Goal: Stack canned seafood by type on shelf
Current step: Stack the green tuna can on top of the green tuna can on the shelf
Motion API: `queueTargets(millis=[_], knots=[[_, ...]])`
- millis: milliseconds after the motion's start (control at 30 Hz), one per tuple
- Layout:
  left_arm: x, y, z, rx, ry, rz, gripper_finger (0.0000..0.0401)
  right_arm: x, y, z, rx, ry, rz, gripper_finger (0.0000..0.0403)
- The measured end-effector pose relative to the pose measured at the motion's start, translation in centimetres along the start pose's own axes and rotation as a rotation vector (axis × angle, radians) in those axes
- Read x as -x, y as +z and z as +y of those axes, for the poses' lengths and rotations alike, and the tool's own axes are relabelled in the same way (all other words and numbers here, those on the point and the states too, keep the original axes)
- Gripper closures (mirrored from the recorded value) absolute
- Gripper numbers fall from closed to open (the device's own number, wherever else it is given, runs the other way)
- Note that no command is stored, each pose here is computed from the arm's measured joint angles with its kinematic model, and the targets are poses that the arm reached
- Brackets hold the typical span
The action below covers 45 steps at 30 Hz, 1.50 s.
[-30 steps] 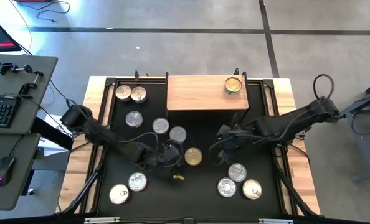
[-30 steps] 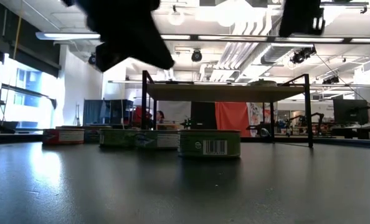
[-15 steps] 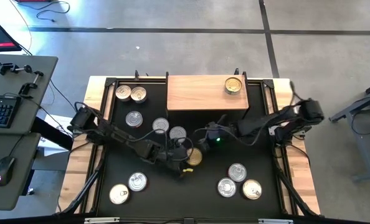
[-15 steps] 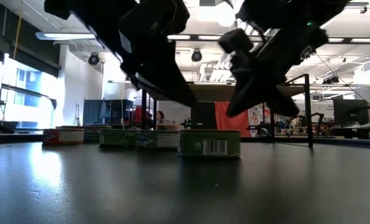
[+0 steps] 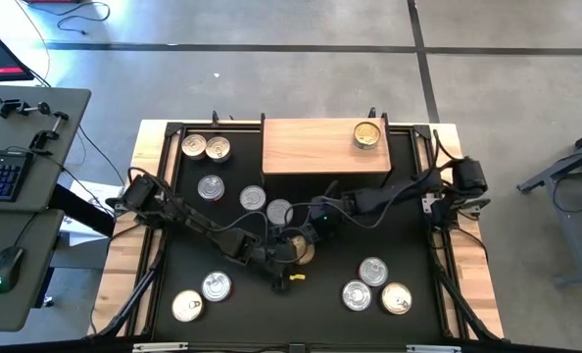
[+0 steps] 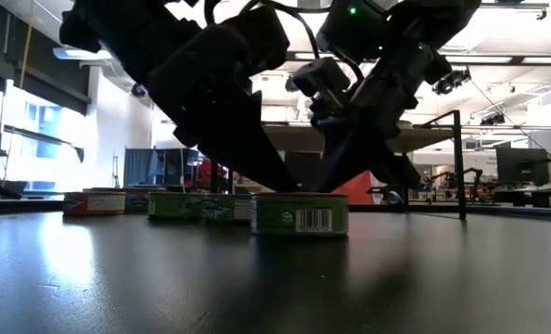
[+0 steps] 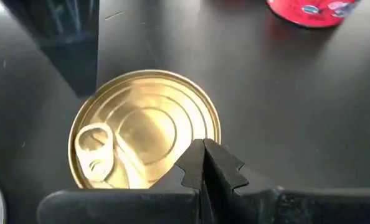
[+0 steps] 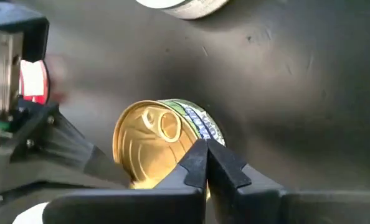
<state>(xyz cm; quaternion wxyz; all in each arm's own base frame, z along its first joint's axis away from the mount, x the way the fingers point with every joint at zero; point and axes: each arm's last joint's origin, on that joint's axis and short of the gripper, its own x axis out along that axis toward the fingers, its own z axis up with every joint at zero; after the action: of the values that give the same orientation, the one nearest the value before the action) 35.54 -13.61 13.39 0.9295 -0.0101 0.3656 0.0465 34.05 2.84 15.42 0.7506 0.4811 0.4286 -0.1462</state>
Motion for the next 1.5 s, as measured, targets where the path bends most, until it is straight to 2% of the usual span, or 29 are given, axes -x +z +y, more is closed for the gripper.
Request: queueTargets(millis=[167,267,367,533,667,733,900,1033,1133,1267,1400,1500], knots=[[1.4,0.9,-0.3,-0.020,0.052,-0.068,0.0401,2.5,0.3,1.1,0.100,0.064,-0.035,0.0403],[1.2,0.8,0.0,-0.012,0.071,-0.059,0.0401,3.3,0.4,0.6,0.133,0.003,-0.036,0.0403],[0.0,0.3,0.4,0.037,0.081,-0.042,0.0401,3.3,0.6,-0.4,0.143,-0.064,-0.010,0.0403],[-1.0,-0.1,0.1,0.150,0.032,-0.054,0.0401,2.4,0.6,-0.7,0.182,-0.056,-0.011,0.0403],[-0.8,-0.3,-0.5,0.130,0.038,-0.054,0.0401,0.9,0.4,-1.2,0.236,-0.078,0.024,0.0403],[-0.4,-0.4,-0.7,0.055,0.052,-0.052,0.0401,0.3,0.3,-1.4,0.249,-0.067,0.058,0.0403],[0.3,-0.2,-1.9,-0.343,0.065,0.036,0.0401,0.0,0.3,-1.4,0.281,-0.047,0.065,0.0403],[0.9,0.0,-3.0,-0.553,0.042,0.053,0.0401,0.1,0.5,-0.9,0.285,0.014,0.068,0.0403],[1.4,0.3,-4.1,-0.633,0.027,0.029,0.0401,0.0,0.5,-0.8,0.265,0.029,0.061,0.0403],[2.2,0.3,-5.0,-0.717,0.097,0.038,0.0401,-1.1,0.3,-0.9,0.219,0.056,0.097,0.0403],[2.1,-0.2,-4.7,-0.712,0.085,0.071,0.0401,-2.0,-0.4,-0.7,0.208,0.073,0.108,0.0403],[1.9,-0.4,-4.0,-0.689,0.180,0.077,0.0401,-2.2,-0.7,-0.7,0.205,0.049,0.104,0.0403]])
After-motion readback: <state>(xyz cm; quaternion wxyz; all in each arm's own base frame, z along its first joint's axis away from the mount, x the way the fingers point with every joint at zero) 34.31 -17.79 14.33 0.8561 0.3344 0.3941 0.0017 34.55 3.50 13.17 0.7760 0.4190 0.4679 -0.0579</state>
